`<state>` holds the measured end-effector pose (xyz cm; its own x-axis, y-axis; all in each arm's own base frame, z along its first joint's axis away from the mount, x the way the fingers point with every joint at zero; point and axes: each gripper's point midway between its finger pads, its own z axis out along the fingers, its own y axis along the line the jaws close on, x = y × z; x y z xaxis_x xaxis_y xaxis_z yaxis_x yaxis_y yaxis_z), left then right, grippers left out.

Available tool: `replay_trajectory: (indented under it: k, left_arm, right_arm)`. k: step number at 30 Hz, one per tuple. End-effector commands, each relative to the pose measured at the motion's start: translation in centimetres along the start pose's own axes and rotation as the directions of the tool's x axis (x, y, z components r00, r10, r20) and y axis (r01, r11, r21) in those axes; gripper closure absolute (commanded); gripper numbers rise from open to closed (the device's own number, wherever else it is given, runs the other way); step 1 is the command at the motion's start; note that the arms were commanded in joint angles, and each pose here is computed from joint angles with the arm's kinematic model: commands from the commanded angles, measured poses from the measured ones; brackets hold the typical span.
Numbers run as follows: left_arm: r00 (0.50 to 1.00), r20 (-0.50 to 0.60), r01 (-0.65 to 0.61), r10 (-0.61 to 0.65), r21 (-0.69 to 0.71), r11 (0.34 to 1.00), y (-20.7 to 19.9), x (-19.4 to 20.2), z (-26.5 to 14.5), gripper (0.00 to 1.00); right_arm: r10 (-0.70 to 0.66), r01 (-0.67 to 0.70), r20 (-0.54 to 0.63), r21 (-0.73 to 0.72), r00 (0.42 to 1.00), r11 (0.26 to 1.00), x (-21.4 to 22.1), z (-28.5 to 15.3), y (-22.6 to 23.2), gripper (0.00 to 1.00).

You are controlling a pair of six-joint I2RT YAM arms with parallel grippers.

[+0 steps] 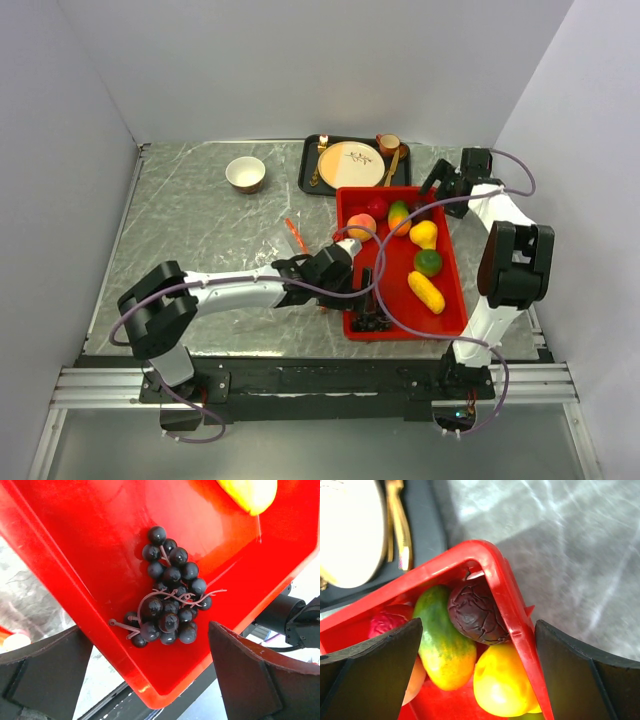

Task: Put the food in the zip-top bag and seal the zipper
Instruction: Adjust the bin at the center of the board.

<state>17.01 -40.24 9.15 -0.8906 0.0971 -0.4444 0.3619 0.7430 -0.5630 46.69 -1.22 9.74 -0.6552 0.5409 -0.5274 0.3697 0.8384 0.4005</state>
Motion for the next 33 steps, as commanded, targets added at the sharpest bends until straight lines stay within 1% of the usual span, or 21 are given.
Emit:
replay_trajectory:
  k: [1, 7, 10, 11, 12, 13, 14, 15, 17, 19, 20, 21, 22, 24, 25, 26, 27, 28, 29, 32, 33]
  left_arm:
    - [0.999, 0.05, -0.01, 0.005, 0.106, 0.994, -3.5, -2.2, 0.2, 0.01]
    - [0.998, 0.059, -0.029, 0.021, 0.123, 0.992, -4.7, -3.3, 0.8, 0.01]
    - [0.998, 0.067, -0.017, 0.014, 0.056, 0.998, -3.8, -3.6, 0.3, 0.01]
    - [0.997, 0.074, -0.013, 0.01, 0.042, 0.999, -3.4, -3.6, 0.1, 0.01]
    - [0.996, 0.093, 0.003, -0.003, 0.003, 1.0, -2.3, -3.5, -0.1, 0.01]
    - [0.993, 0.117, 0.004, -0.007, 0.027, 1.0, -2.8, -3.8, -1.3, 0.01]
    - [0.992, 0.124, 0.009, -0.013, 0.036, 0.999, -2.8, -3.8, -1.9, 0.01]
    - [0.986, 0.163, 0.023, -0.022, -0.005, 1.0, -1.7, -4.1, -2.2, 0.01]
    - [0.979, 0.203, 0.025, -0.022, -0.012, 1.0, -1.8, -4.8, -4.1, 0.01]
    - [0.967, 0.256, 0.021, -0.01, -0.04, 0.999, -1.6, -6.0, -5.6, 0.01]
    - [0.967, 0.255, 0.018, -0.001, -0.065, 0.998, -1.4, -6.1, -6.3, 0.01]
    - [0.964, 0.267, 0.022, 0.001, -0.08, 0.997, -1.2, -6.4, -6.8, 0.01]
    - [0.949, 0.314, 0.036, -0.002, -0.103, 0.994, -1.0, -7.3, -8.0, 0.01]
    - [0.933, 0.359, 0.094, -0.036, -0.146, 0.985, 0.2, -7.7, -9.8, 0.01]
    - [0.907, 0.42, 0.128, -0.032, -0.203, 0.971, 1.6, -8.7, -10.6, 0.01]
    - [0.903, 0.427, 0.167, -0.037, -0.272, 0.948, 3.7, -8.6, -11.1, 0.01]
    - [0.886, 0.458, 0.231, -0.075, -0.294, 0.927, 5.0, -9.0, -11.7, 0.01]
    - [0.881, 0.464, 0.264, -0.094, -0.316, 0.911, 6.3, -9.2, -12.0, 0.01]
    - [0.87, 0.477, 0.315, -0.123, -0.347, 0.883, 8.6, -9.8, -12.4, 0.01]
    - [0.863, 0.492, 0.345, -0.11, -0.417, 0.841, 11.8, -10.9, -12.8, 0.01]
    - [0.864, 0.492, 0.357, -0.103, -0.456, 0.816, 12.8, -10.8, -12.7, 0.01]
  right_arm:
    - [-0.045, 0.045, 0.007, -0.107, 0.999, 0.993, -1.7, -0.8, 3.1, 0.0]
    - [-0.066, 0.066, 0.004, -0.145, 0.998, 0.987, -2.2, -0.9, 4.0, 0.0]
    - [-0.073, 0.077, 0.035, -0.136, 0.997, 0.988, -2.7, -1.6, 4.0, 0.0]
    - [-0.075, 0.084, 0.066, -0.138, 0.995, 0.987, -3.3, -2.7, 4.4, 0.0]
    - [-0.08, 0.091, 0.081, -0.135, 0.993, 0.987, -3.2, -3.1, 4.3, 0.0]
    - [-0.082, 0.093, 0.113, -0.097, 0.99, 0.991, -3.6, -3.6, 4.0, 0.0]
    - [-0.098, 0.114, 0.168, -0.088, 0.981, 0.99, -4.4, -5.6, 4.7, 0.0]
    - [-0.113, 0.127, 0.193, -0.06, 0.975, 0.99, -3.9, -6.0, 4.5, 0.0]
    - [-0.145, 0.162, 0.271, -0.041, 0.952, 0.986, -4.0, -8.4, 5.8, 0.0]
    - [-0.125, 0.143, 0.268, -0.047, 0.955, 0.989, -2.9, -9.2, 5.8, 0.0]
    - [-0.106, 0.131, 0.289, -0.066, 0.951, 0.989, -3.0, -10.5, 6.2, 0.0]
    - [-0.094, 0.116, 0.278, -0.065, 0.956, 0.991, -2.2, -10.5, 5.7, 0.0]
    - [-0.081, 0.111, 0.303, -0.081, 0.949, 0.991, -2.3, -11.7, 6.0, 0.0]
    - [-0.101, 0.131, 0.298, -0.08, 0.949, 0.988, -1.0, -12.1, 6.4, 0.0]
    - [-0.102, 0.135, 0.312, -0.087, 0.945, 0.987, -1.0, -12.9, 6.6, 0.0]
    - [-0.109, 0.137, 0.309, -0.068, 0.945, 0.988, -0.4, -13.0, 6.4, 0.0]
    - [-0.107, 0.134, 0.311, -0.067, 0.944, 0.989, -0.2, -13.3, 6.5, 0.0]
    - [-0.103, 0.132, 0.323, -0.071, 0.941, 0.989, -0.1, -13.9, 6.6, 0.0]
    - [-0.095, 0.117, 0.324, -0.048, 0.941, 0.992, 0.5, -13.9, 6.2, 0.0]
    - [-0.028, 0.053, 0.333, -0.066, 0.942, 0.996, 1.5, -14.7, 5.8, 0.0]
    - [-0.012, 0.044, 0.334, -0.089, 0.943, 0.995, 1.9, -14.9, 6.0, 0.0]
